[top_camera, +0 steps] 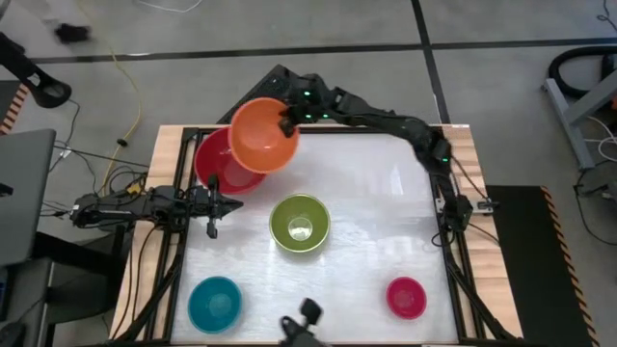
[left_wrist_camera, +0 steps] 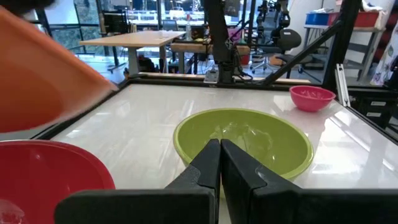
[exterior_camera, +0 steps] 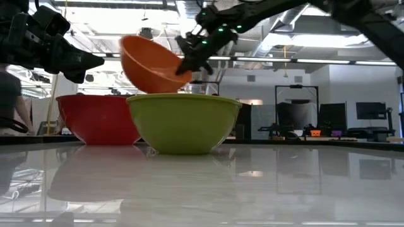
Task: Nest bowls inside each other
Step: Stack the orange bowl on top of the red bowl
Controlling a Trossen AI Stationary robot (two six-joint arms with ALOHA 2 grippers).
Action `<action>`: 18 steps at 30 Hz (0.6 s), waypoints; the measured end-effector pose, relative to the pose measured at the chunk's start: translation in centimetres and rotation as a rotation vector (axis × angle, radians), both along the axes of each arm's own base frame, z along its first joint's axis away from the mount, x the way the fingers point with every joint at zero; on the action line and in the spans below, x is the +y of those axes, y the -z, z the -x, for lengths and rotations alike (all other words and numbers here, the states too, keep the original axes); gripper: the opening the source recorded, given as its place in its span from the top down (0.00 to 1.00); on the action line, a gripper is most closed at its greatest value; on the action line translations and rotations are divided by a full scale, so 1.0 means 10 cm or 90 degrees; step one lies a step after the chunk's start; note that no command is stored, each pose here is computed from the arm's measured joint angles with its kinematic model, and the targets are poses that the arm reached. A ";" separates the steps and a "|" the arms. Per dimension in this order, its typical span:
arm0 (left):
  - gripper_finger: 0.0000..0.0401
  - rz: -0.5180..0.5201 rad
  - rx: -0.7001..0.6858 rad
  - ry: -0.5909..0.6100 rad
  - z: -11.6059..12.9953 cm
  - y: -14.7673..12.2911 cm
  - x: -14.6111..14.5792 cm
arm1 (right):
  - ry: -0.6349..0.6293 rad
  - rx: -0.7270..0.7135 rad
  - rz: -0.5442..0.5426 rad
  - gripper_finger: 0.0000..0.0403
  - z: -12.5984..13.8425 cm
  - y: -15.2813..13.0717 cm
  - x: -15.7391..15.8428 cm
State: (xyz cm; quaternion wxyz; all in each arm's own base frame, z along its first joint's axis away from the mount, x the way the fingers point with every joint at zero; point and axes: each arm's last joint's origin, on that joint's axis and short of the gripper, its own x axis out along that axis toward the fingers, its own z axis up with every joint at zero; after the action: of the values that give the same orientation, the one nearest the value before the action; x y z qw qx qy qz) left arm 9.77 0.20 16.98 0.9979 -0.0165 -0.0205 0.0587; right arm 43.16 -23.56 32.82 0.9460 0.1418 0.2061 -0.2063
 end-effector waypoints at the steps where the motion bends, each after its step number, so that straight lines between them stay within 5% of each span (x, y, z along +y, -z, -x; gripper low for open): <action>1: 1.00 0.000 0.000 0.000 0.00 0.00 0.00 | -0.007 -0.009 0.003 0.96 -0.08 0.00 -0.01; 8: 1.00 0.000 0.000 0.000 0.00 0.00 0.00 | -0.027 -0.075 -0.022 0.96 -0.55 0.25 -0.15; 18: 1.00 0.000 0.001 0.000 0.00 0.00 0.00 | -0.060 -0.100 -0.136 0.96 -0.66 0.70 -0.31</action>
State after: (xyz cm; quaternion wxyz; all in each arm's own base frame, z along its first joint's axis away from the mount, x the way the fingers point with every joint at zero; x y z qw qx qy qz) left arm 9.77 0.20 16.97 0.9980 -0.0166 -0.0200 0.0584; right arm 49.78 -26.66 25.81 0.9472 0.2478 0.1591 -0.1267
